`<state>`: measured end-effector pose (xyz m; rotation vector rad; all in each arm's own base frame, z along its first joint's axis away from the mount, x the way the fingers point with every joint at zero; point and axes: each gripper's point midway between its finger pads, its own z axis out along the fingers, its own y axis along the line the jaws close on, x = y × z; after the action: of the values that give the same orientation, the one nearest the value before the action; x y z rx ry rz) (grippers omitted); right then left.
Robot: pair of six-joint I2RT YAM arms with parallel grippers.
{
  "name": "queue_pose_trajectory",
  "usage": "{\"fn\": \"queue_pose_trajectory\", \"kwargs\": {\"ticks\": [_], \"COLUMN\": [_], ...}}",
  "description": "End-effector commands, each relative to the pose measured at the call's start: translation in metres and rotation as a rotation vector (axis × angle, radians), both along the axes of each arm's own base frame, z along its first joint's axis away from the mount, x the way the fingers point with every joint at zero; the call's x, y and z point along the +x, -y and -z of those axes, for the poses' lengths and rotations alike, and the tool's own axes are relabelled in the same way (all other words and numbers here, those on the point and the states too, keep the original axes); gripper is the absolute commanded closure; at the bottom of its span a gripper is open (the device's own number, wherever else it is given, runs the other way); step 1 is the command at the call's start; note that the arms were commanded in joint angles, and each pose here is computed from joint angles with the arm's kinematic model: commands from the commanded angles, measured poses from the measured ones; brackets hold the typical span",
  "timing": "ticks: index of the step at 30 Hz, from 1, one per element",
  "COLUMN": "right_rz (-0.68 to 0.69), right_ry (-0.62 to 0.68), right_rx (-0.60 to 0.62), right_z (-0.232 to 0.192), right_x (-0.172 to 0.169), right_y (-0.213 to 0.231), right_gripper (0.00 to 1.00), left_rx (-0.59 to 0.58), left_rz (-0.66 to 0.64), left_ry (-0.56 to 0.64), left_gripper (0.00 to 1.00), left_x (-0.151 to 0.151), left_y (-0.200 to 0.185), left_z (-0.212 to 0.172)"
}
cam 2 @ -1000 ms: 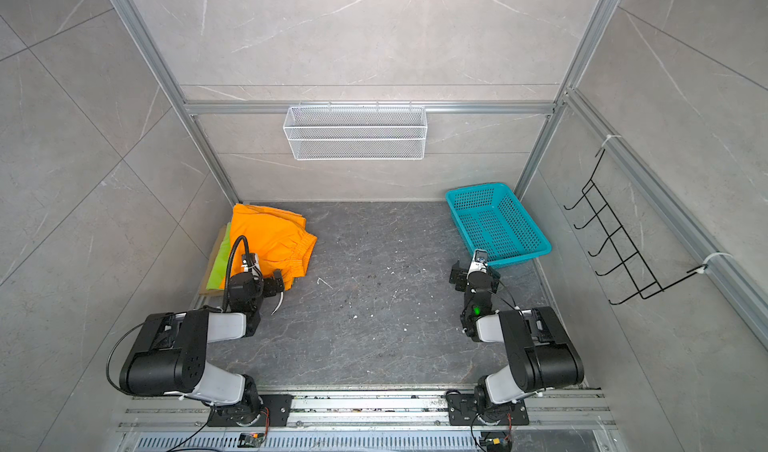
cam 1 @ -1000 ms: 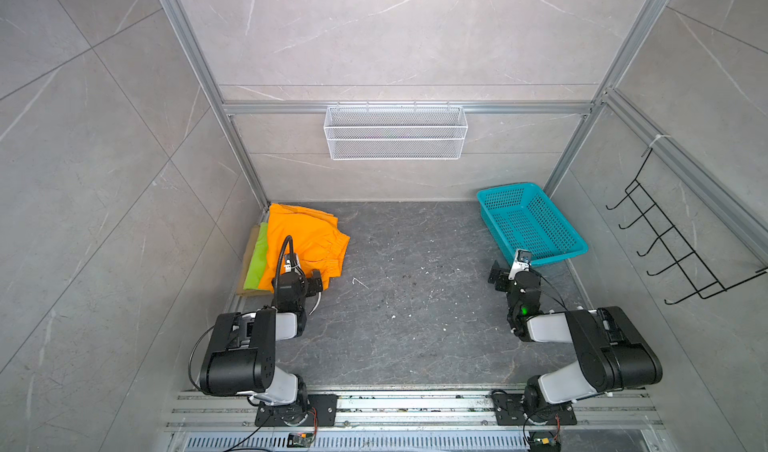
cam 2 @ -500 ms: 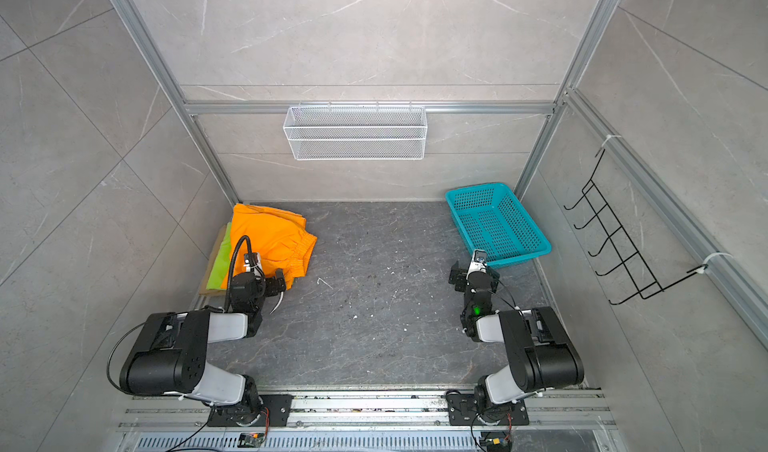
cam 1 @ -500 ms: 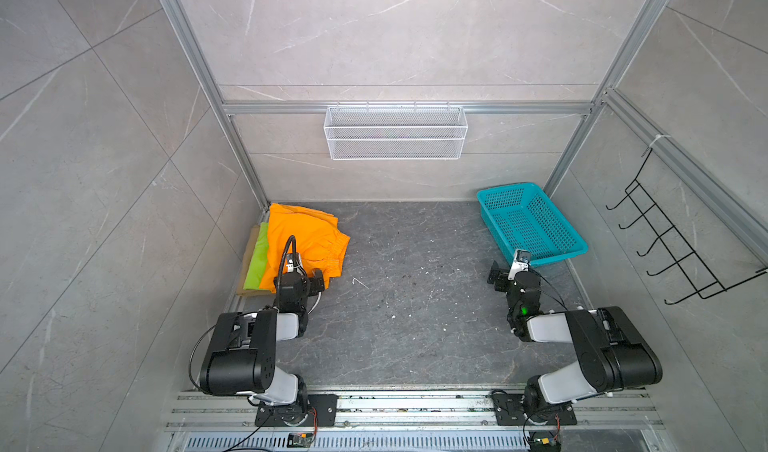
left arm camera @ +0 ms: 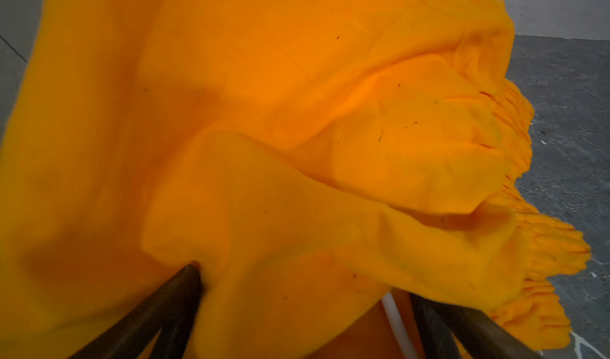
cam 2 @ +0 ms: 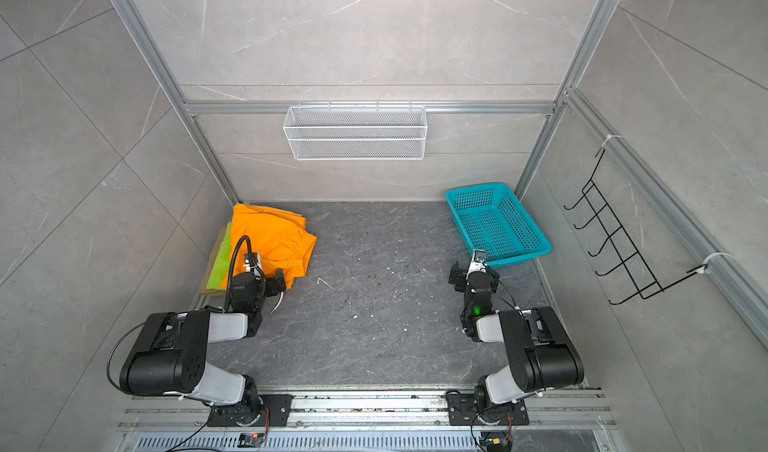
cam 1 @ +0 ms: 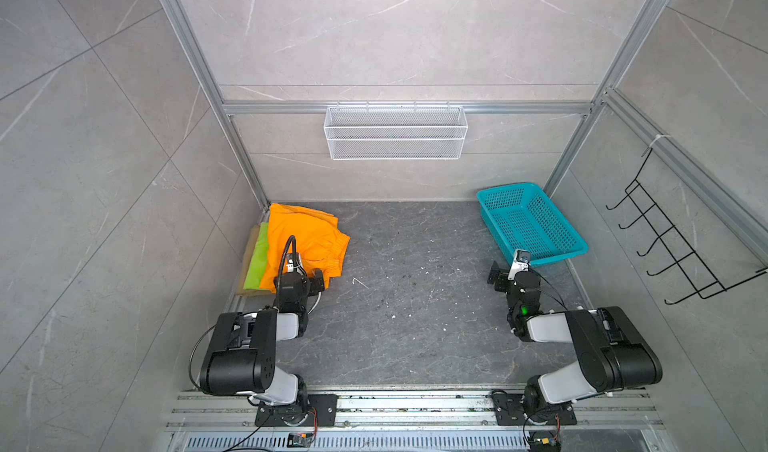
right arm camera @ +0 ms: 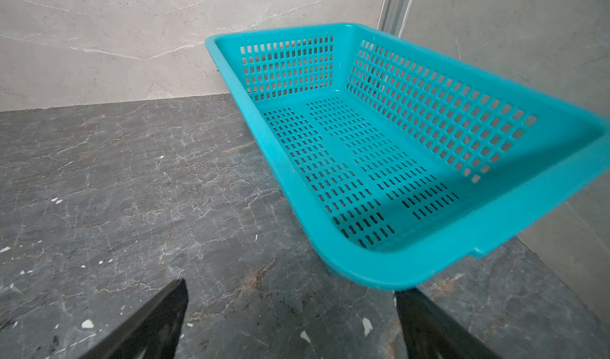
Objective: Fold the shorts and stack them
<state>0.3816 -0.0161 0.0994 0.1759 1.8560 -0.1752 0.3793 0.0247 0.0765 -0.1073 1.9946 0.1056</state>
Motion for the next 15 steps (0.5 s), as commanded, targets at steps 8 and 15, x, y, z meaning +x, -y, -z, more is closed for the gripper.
{"fn": "queue_pose_trajectory", "kwargs": {"ticks": [8, 15], "right_rz": [-0.006, -0.009], "right_ry": [-0.002, -0.005], "right_rx": [0.017, 0.016], "right_z": [0.0001, 0.0006], "right_x": [0.0017, 0.0027], "right_y": [-0.0021, -0.0029], "right_gripper": [0.0, 0.0], "left_rx": [0.02, 0.02], "left_rz": [0.008, 0.008], "left_ry": [0.048, 0.048], "left_gripper": [0.0, 0.0], "left_x": [0.0043, 0.0043], "left_y": [-0.0004, -0.0004], "left_z": [-0.0107, -0.0107]}}
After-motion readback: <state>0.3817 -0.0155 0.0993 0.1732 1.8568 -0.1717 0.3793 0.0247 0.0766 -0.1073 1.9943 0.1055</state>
